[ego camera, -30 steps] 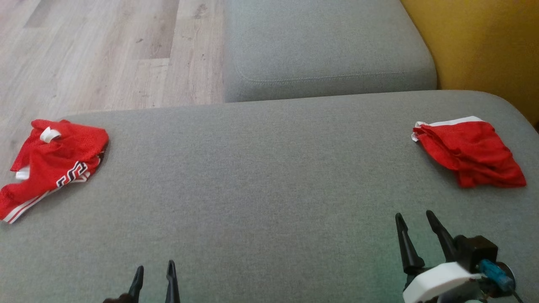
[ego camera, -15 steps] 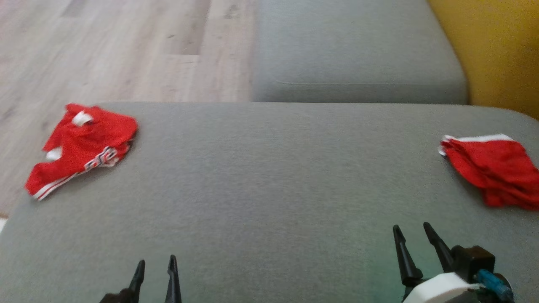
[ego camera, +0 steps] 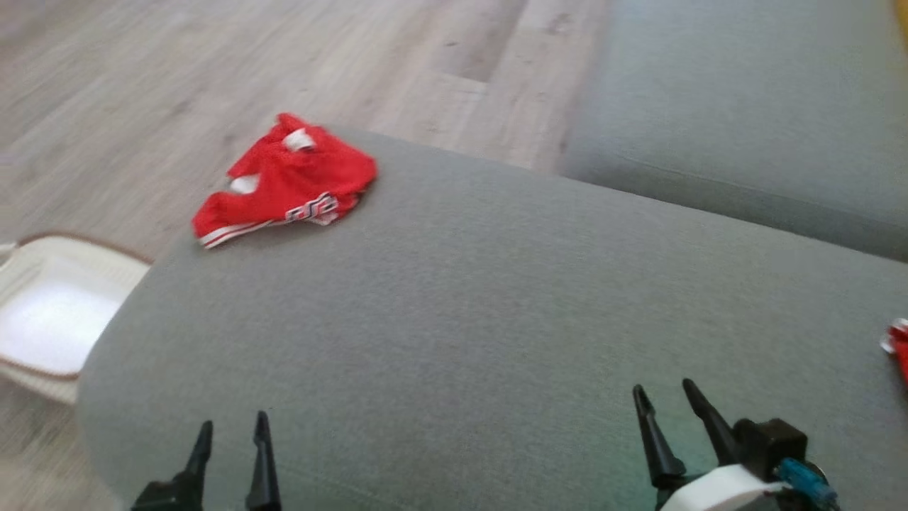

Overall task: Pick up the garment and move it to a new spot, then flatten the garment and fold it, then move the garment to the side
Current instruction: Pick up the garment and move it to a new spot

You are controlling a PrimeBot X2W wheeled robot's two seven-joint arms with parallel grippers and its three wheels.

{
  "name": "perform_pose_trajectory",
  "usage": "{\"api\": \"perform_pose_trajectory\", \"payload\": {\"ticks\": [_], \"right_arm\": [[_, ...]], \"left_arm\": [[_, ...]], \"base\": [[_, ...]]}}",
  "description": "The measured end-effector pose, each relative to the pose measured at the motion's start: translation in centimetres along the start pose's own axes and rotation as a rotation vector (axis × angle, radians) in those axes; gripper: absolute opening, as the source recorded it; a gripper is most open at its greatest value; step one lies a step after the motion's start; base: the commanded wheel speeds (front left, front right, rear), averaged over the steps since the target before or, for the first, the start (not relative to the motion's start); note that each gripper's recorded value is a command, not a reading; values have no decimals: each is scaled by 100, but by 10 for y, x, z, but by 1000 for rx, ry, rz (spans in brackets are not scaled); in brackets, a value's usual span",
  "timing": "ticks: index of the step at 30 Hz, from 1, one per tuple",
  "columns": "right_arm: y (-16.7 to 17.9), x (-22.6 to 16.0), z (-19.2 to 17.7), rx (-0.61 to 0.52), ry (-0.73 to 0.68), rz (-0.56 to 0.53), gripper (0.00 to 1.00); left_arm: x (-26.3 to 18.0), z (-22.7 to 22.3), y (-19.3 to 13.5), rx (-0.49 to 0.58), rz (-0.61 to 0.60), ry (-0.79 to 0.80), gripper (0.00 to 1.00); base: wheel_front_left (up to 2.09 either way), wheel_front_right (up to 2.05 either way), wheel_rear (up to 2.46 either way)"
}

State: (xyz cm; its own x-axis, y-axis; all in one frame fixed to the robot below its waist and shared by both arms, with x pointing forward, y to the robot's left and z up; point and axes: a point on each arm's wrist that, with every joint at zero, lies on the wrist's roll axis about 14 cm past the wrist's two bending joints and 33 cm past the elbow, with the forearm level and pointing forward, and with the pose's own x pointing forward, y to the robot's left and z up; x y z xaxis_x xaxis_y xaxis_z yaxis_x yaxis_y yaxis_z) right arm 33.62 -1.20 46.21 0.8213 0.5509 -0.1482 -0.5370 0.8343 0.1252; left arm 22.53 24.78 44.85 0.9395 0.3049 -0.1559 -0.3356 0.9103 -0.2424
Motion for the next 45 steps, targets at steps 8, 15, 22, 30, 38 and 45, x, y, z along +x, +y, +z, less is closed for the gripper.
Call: {"api": "perform_pose_trajectory", "payload": {"ticks": [8, 15, 22, 30, 38, 45], "right_arm": [[37, 35, 8, -17, -1, 142, 100], [47, 42, 0, -20, 24, 181, 100], [47, 46, -2, -23, 31, 185, 100], [24, 54, 15, -54, -3, 124, 100], [-16, 75, 33, -100, -22, 34, 100], [-55, 92, 39, -126, -23, -52, 100]], "left_arm": [[-11, 7, 34, -18, 140, -24, 100], [-13, 11, 40, -29, 176, -38, 100], [-17, 8, 45, -34, 194, -32, 100], [20, 107, 70, 150, 151, -209, 100], [108, 212, 48, 376, 32, -312, 100], [199, 213, 23, 434, -20, -170, 100]], "base": [[0, 0, 0], [0, 0, 0], [0, 0, 0], [0, 0, 0], [0, 0, 0], [0, 0, 0]]}}
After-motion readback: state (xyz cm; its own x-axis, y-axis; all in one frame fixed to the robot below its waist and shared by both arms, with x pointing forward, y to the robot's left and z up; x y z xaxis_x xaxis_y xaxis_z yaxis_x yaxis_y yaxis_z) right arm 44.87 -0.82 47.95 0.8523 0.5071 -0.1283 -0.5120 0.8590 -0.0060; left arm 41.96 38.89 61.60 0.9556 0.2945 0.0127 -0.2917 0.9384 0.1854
